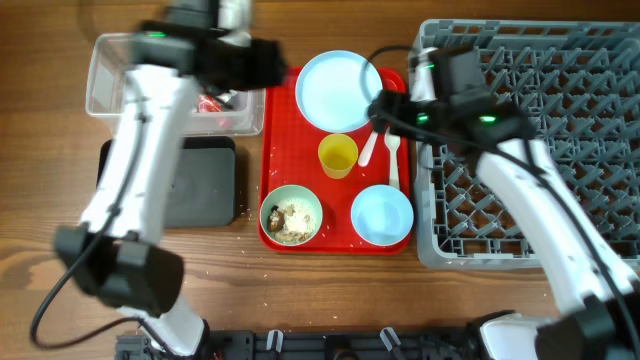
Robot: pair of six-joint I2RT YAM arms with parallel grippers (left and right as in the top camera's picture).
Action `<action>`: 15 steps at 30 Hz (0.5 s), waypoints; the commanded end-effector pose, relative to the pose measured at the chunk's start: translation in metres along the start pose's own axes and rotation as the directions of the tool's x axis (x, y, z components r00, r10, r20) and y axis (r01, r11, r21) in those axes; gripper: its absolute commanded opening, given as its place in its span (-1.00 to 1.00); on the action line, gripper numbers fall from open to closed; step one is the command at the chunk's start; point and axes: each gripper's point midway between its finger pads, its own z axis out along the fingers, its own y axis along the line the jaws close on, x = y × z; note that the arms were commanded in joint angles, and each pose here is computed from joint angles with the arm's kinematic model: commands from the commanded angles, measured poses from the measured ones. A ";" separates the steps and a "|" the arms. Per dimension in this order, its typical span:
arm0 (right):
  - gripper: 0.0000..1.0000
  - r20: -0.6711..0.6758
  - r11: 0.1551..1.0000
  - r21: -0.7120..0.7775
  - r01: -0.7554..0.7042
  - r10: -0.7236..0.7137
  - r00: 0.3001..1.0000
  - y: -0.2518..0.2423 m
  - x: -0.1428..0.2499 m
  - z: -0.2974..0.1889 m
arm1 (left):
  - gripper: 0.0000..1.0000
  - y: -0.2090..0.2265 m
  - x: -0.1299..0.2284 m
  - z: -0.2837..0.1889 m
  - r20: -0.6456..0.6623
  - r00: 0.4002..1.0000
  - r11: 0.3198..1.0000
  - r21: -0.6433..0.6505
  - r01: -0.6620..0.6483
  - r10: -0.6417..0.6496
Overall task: Sort waste into correct bins and load items into the dishwasher rack
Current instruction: 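Carry the red wrapper with left gripper and drop it in clear bin, then grasp the yellow cup with left gripper and hand it to right gripper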
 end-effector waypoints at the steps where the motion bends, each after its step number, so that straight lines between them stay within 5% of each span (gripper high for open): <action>1: 0.76 0.134 1.000 -0.002 0.018 -0.018 0.991 -0.011 -0.025 -0.065 | 0.72 -0.042 0.044 0.071 -0.168 0.982 0.996 0.036 -0.083 0.088; 6: 0.79 0.150 0.999 0.039 0.030 -0.036 0.988 -0.026 -0.017 -0.094 | 0.65 -0.039 0.080 0.132 -0.292 0.952 0.992 -0.066 -0.112 0.088; 15: 0.79 0.107 0.998 0.053 0.017 -0.022 0.994 -0.031 -0.008 -0.091 | 0.24 -0.018 0.113 0.149 -0.412 0.908 0.982 -0.125 -0.141 0.078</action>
